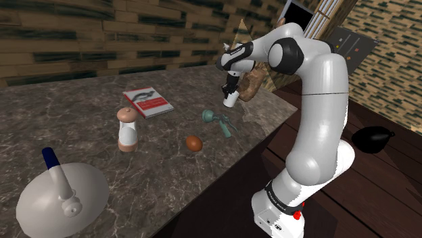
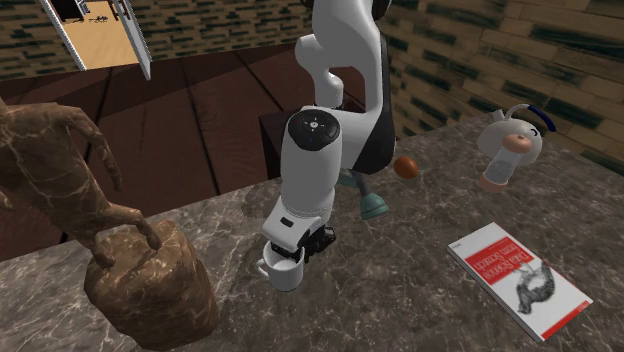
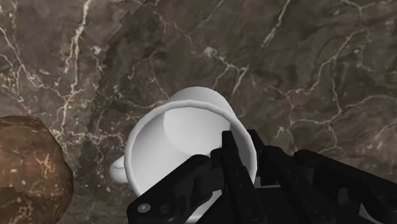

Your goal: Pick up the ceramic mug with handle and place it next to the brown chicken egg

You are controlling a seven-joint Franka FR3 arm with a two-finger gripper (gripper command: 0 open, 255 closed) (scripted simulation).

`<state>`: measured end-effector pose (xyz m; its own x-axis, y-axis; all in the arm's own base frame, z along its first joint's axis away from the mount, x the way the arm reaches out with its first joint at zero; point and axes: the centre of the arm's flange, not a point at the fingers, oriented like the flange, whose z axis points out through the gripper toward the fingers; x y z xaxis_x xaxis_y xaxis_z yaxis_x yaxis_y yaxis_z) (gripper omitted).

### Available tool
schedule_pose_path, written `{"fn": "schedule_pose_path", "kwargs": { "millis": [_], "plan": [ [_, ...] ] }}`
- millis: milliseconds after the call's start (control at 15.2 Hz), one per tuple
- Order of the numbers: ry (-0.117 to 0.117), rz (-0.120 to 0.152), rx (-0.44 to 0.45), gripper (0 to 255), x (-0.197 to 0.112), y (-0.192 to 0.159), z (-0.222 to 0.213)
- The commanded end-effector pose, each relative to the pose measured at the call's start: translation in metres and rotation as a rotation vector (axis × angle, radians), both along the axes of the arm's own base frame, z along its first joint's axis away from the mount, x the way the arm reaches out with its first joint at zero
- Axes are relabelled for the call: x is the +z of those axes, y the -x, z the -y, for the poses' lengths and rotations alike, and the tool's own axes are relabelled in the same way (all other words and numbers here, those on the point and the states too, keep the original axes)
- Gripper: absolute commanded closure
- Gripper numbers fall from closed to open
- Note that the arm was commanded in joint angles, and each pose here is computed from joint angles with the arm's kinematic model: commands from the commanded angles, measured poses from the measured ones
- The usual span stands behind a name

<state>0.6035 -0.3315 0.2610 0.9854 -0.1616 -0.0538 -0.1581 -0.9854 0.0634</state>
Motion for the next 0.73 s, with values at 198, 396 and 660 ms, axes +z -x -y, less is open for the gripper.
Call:
{"fn": "schedule_pose_path", "kwargs": {
  "millis": [198, 396, 660],
  "plan": [
    [0.000, 0.000, 0.000, 255, 0.000, 0.000, 0.000],
    [0.000, 0.000, 0.000, 255, 0.005, 0.000, 0.000],
    [0.000, 0.000, 0.000, 255, 0.026, 0.000, 0.000]
  ]
}}
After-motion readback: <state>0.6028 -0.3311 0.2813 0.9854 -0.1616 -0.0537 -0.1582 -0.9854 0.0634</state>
